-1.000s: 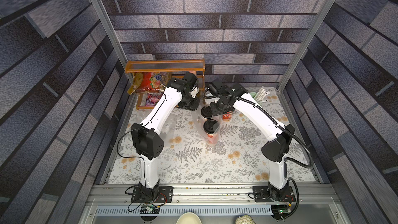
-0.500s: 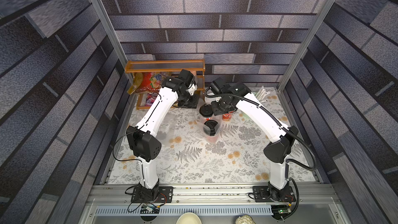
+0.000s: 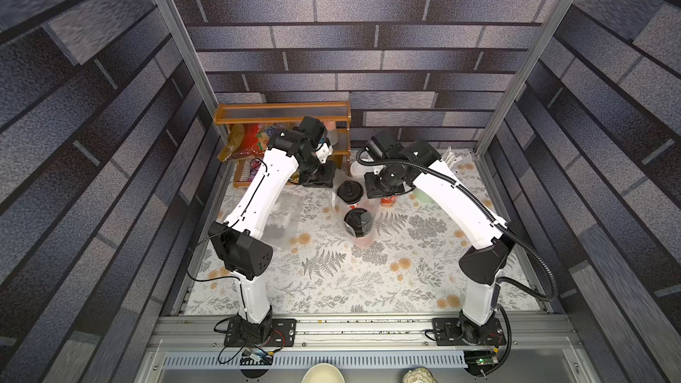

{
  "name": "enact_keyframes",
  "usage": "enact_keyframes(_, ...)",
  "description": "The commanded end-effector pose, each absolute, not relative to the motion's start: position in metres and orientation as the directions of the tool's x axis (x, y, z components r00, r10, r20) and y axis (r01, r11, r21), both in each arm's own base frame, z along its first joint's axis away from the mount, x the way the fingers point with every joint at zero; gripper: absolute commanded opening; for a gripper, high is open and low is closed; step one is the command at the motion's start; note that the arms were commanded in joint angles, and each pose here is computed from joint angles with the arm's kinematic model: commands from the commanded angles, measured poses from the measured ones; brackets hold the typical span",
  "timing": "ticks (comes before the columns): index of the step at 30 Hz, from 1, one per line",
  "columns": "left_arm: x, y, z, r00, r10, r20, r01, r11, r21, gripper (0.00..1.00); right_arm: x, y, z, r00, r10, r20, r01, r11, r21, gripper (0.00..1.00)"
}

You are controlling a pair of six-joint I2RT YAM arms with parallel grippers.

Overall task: Pack milk tea into plastic carrier bags
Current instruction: Adjust the plastic carrier bag at the center of the board.

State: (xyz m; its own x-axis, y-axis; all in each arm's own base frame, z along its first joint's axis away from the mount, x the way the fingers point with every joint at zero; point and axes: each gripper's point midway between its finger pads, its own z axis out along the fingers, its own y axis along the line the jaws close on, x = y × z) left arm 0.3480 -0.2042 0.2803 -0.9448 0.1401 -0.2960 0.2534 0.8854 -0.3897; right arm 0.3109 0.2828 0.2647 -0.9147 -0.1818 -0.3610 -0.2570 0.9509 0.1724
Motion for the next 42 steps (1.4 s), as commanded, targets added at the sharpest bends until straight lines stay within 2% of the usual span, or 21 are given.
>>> enact_keyframes(1, 0.342, -0.202, 0.29, -0.952, 0.119, -0.281, 0.232, 0.881, -0.412, 0.0, 0.303, 0.281, 0.261, -0.933, -0.14, -0.33, -0.218, 0.953, 0.212, 0.0)
enact_keyframes(12, 0.344, -0.21, 0.261, -0.965, 0.145, -0.217, 0.223, 0.889, -0.4, 0.01, 0.303, 0.283, 0.237, -0.946, -0.107, -0.305, -0.181, 0.958, 0.224, 0.0)
enact_keyframes(15, 0.347, -0.206, 0.253, -0.967, 0.143, -0.21, 0.216, 0.899, -0.381, 0.03, 0.304, 0.284, 0.237, -0.945, -0.105, -0.309, -0.181, 0.957, 0.228, 0.0)
enact_keyframes(18, 0.352, -0.204, 0.248, -0.968, 0.143, -0.207, 0.212, 0.906, -0.367, 0.09, 0.306, 0.285, 0.239, -0.943, -0.105, -0.316, -0.183, 0.957, 0.227, 0.0)
enact_keyframes(22, 0.358, -0.2, 0.25, -0.964, 0.136, -0.228, 0.211, 0.915, -0.345, 0.21, 0.309, 0.287, 0.244, -0.938, -0.108, -0.331, -0.191, 0.955, 0.229, 0.1)
enact_keyframes(25, 0.362, -0.192, 0.254, -0.96, 0.127, -0.248, 0.203, 0.927, -0.314, 0.29, 0.313, 0.287, 0.253, -0.929, -0.107, -0.354, -0.196, 0.954, 0.225, 0.25)
enact_keyframes(28, 0.364, -0.186, 0.257, -0.956, 0.125, -0.267, 0.203, 0.935, -0.291, 0.34, 0.317, 0.287, 0.259, -0.921, -0.111, -0.372, -0.202, 0.955, 0.216, 0.35)
enact_keyframes(36, 0.37, -0.166, 0.256, -0.947, 0.123, -0.297, 0.187, 0.963, -0.195, 0.46, 0.331, 0.295, 0.275, -0.894, -0.137, -0.426, -0.242, 0.949, 0.203, 0.46)
enact_keyframes(42, 0.38, -0.17, 0.264, -0.936, 0.086, -0.341, 0.194, 0.935, -0.298, 0.47, 0.342, 0.291, 0.307, -0.835, -0.198, -0.514, -0.321, 0.933, 0.162, 0.55)
